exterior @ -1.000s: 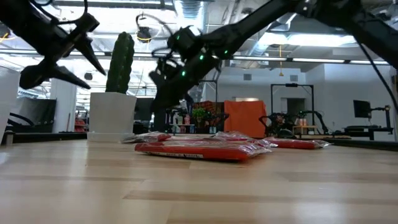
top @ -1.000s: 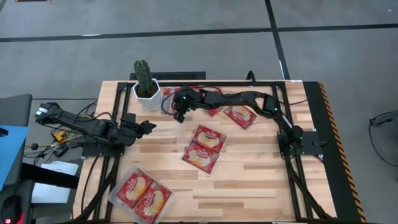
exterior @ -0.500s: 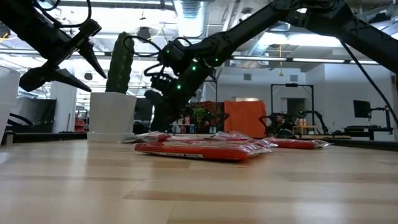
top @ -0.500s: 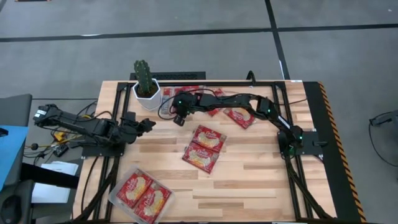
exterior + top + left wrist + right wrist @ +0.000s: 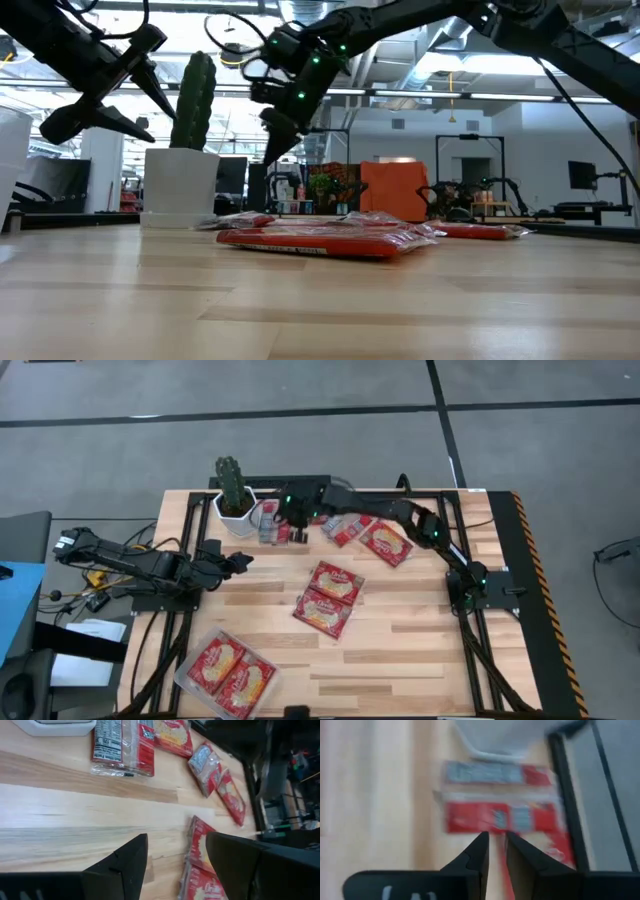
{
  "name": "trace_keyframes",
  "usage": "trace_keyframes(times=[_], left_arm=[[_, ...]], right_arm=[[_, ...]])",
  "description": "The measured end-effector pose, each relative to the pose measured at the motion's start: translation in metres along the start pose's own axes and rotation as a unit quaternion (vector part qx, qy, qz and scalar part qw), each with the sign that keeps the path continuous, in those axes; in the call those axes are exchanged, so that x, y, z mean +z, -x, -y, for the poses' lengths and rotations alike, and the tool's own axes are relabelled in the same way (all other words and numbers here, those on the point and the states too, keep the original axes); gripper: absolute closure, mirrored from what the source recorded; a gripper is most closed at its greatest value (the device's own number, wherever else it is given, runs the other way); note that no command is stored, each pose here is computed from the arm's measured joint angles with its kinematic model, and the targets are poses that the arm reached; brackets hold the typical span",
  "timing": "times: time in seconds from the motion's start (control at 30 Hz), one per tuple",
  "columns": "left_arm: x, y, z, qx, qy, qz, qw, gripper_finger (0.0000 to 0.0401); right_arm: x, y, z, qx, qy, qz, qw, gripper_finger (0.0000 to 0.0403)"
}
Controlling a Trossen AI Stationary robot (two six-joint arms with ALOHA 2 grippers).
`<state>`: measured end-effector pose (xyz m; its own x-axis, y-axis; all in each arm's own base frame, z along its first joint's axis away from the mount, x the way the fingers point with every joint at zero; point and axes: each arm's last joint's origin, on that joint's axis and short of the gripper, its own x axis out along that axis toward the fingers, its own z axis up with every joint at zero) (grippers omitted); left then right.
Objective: Sort popcorn bags into baskets
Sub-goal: Adjust the red popcorn bags
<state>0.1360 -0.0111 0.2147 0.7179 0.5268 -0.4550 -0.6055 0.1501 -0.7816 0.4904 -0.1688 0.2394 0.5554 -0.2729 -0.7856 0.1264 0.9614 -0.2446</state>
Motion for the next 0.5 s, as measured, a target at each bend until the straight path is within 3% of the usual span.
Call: trace_keyframes(times=[0.17,0.33,0.5], left_arm=[[-0.001,-0.013,0.006,0.002,-0.050,0.009,0.999,0.0250],[0.000,-0.037,0.022,-0.028,-0.105,0.038,0.993,0.0379],[0.007,-0.071,0.028,-0.002,-0.147,0.073,0.987,0.0399]], right_arm=[[-0.009,0.037,0.037,0.028,-0.023,-0.027,0.999,0.0346],[-0.011,0.108,0.064,0.015,-0.041,-0.014,0.999,0.0383],[-0.011,0.187,0.074,-0.011,-0.056,0.039,0.998,0.0389]])
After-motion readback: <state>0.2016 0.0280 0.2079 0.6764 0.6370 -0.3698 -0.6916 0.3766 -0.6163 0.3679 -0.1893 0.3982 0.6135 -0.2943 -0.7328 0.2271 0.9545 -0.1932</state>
